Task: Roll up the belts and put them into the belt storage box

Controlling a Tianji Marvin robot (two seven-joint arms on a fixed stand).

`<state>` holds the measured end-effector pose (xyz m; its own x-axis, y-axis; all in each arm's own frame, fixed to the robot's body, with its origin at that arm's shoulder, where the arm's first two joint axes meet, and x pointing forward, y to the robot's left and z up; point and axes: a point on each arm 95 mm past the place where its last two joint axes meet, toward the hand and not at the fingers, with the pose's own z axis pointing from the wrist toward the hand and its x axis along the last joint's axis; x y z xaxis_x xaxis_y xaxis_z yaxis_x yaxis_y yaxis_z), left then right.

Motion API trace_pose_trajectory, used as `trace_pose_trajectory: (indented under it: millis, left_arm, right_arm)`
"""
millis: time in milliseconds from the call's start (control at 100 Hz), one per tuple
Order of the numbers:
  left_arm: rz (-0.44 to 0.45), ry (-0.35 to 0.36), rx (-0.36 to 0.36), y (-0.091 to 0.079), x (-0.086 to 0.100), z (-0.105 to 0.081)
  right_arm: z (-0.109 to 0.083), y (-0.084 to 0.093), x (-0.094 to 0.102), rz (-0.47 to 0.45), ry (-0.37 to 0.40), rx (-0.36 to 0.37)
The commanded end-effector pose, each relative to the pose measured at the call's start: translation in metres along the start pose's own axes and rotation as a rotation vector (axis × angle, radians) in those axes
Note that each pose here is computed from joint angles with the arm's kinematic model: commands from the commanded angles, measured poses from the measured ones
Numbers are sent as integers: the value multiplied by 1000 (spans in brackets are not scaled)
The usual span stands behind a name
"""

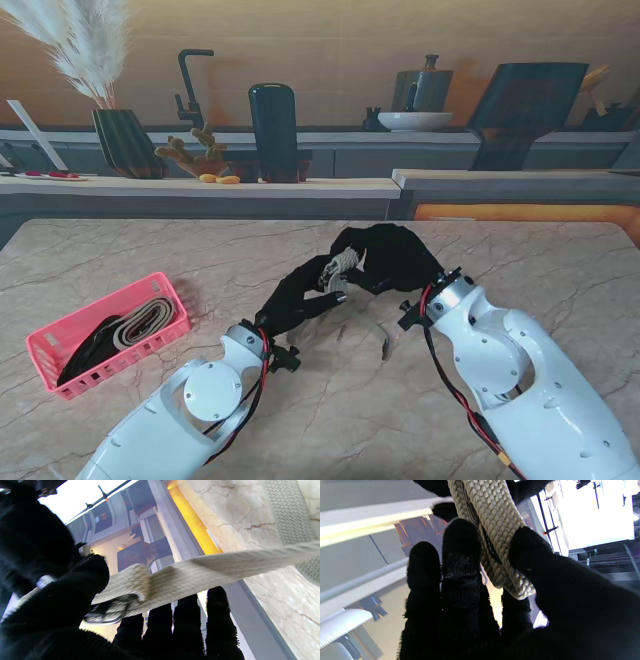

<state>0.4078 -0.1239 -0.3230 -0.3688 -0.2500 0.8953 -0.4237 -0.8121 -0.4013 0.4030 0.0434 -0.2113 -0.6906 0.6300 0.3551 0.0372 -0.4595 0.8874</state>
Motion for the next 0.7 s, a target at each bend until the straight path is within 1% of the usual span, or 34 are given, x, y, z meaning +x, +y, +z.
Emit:
trace_pose_trajectory:
  millis: [0,140,330,560,690]
  left_arm:
    - [21,-6,3,-1,-2,1]
    - [18,-8,1,-1,0,2]
    - [6,-18,25,-2,2,2]
    - [-57,-31,45,-5,0,0]
    - [-135,-31,51,-6,1,0]
  right_arm:
    - [3,11,12,-11,42,-24]
    - [3,22,22,-35,90,-43]
    - [6,37,33,-58,132,-72]
    - [3,51,40,-99,161,-106]
    - [0,57,43,-123,166,-121]
